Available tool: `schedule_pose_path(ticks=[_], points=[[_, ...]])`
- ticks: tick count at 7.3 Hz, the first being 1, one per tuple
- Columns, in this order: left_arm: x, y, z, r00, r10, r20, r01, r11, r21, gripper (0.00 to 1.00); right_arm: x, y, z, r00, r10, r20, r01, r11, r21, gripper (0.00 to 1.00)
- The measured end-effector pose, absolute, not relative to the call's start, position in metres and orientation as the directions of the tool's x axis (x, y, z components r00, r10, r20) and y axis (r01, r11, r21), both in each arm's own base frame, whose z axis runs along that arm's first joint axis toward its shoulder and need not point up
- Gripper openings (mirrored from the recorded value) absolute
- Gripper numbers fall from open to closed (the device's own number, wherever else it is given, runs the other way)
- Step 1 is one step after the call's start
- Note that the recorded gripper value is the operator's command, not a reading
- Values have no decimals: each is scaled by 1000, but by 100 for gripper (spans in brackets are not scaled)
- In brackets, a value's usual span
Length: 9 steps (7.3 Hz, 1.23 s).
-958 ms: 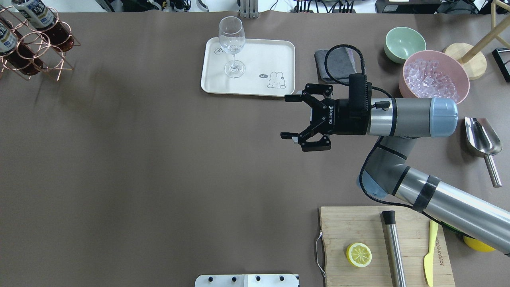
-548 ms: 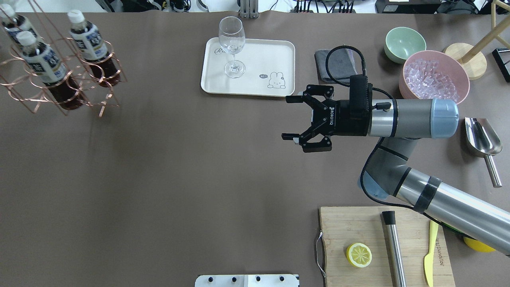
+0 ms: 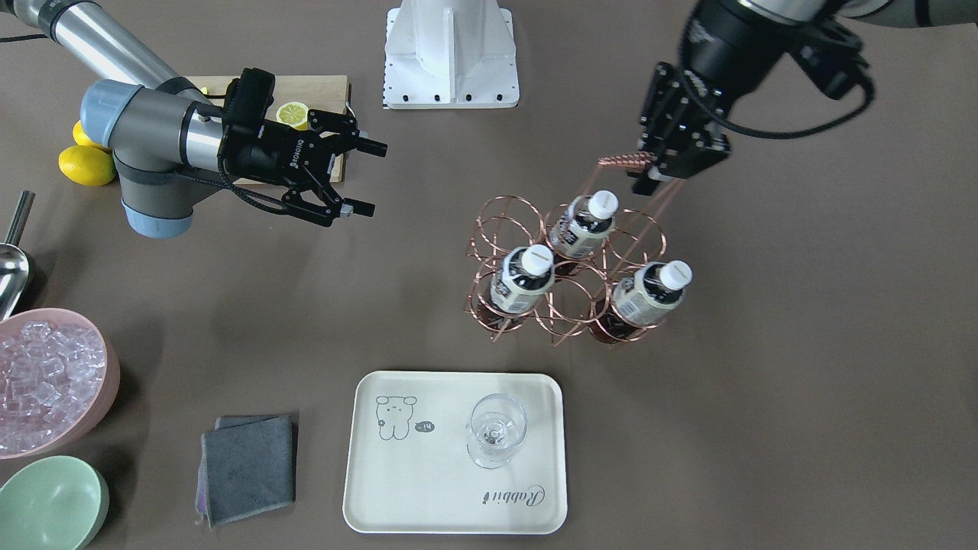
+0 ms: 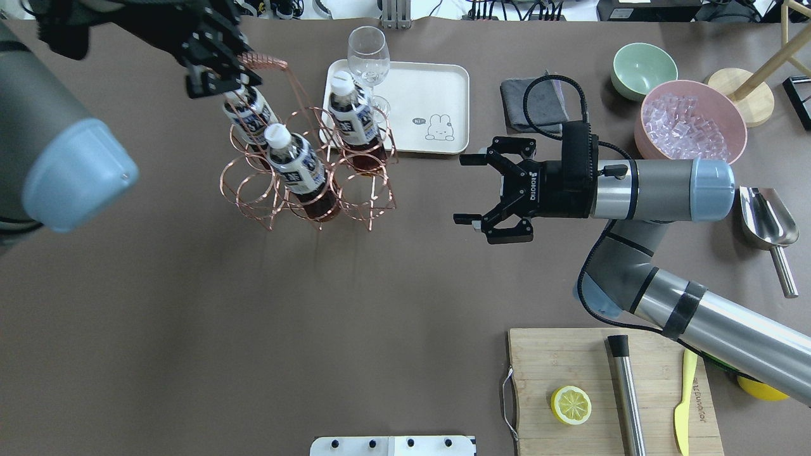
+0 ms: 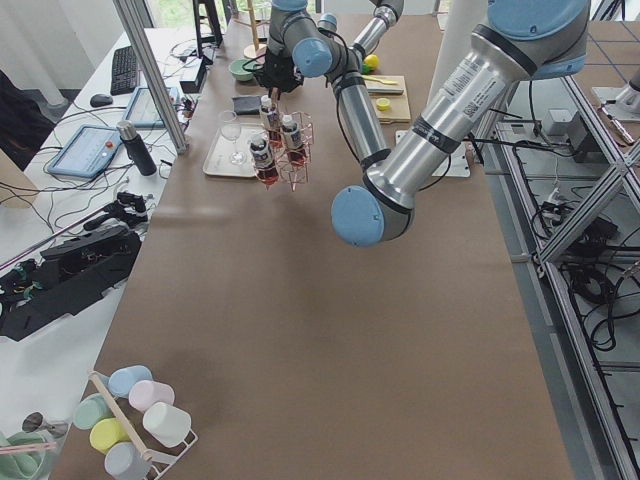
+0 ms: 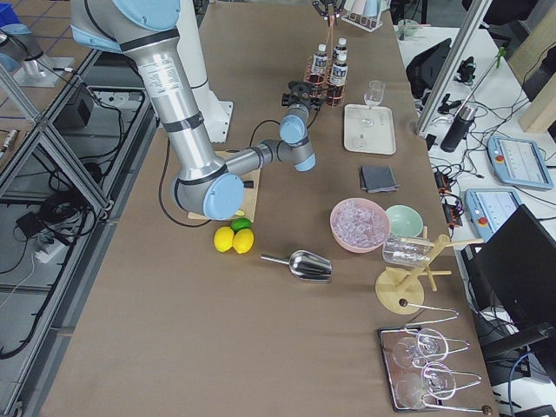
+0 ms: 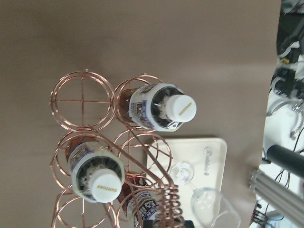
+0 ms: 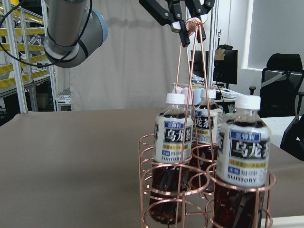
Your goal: Take tea from basket to plate
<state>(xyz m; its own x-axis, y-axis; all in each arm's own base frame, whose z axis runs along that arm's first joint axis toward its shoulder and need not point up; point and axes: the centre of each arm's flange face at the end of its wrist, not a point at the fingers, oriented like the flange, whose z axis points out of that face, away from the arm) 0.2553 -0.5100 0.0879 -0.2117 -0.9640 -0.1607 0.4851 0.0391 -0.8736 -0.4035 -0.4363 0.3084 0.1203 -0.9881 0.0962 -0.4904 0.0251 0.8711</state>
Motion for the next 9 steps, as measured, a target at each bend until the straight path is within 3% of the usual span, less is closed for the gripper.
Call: schedule_pose_path(ticks=[3, 9], points=[[357, -446, 23, -228, -965, -132, 492, 3, -871, 0, -403, -436, 310, 121, -988, 96, -491, 24, 871, 100], [422, -398, 23, -250, -967, -46, 501, -89, -861, 0, -402, -436, 311, 123, -988, 95, -491, 23, 871, 100]])
